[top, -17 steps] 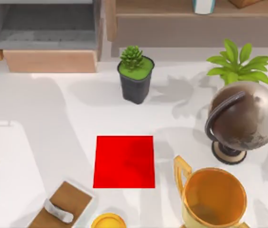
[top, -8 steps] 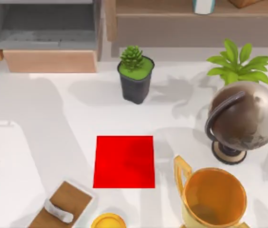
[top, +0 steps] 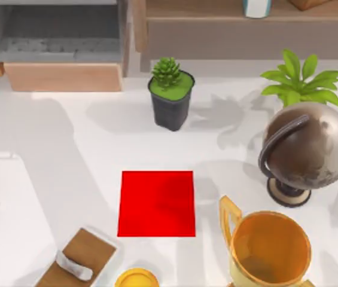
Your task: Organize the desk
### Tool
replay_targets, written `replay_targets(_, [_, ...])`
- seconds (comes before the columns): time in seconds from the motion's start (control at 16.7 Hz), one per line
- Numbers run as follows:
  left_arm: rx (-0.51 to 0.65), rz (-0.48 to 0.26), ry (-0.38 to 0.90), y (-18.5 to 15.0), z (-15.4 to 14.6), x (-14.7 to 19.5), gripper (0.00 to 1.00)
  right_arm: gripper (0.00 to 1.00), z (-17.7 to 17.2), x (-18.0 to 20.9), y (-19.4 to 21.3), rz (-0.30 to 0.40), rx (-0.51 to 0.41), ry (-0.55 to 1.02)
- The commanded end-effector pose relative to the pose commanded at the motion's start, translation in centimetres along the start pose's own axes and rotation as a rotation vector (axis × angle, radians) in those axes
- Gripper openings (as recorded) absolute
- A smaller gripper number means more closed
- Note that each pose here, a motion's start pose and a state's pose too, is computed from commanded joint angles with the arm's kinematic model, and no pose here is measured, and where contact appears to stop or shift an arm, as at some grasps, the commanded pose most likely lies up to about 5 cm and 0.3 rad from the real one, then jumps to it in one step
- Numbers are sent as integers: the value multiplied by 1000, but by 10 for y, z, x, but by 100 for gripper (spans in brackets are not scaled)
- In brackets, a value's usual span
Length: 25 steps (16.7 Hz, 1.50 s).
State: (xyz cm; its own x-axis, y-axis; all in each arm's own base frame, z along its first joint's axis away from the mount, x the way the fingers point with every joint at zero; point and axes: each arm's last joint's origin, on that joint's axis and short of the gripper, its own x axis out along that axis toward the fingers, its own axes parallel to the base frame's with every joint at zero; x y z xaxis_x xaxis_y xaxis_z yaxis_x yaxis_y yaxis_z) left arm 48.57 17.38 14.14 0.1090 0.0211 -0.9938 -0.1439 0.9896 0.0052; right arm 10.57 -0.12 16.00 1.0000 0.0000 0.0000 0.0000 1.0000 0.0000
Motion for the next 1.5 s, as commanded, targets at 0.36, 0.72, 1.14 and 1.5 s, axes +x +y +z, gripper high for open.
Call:
replay_targets(0.36, [3,-2,7,-4,1,11,100,100,0,0,0,0,0,0])
replay_targets(0.72, [3,-2,7,-4,1,11,62,100,0,0,0,0,0,0])
replay_targets(1.14, [3,-2,7,-4,1,11,10,100,0,0,0,0,0,0])
replay_targets(1.5, [3,-2,7,-4,1,11,0,100,0,0,0,0,0,0])
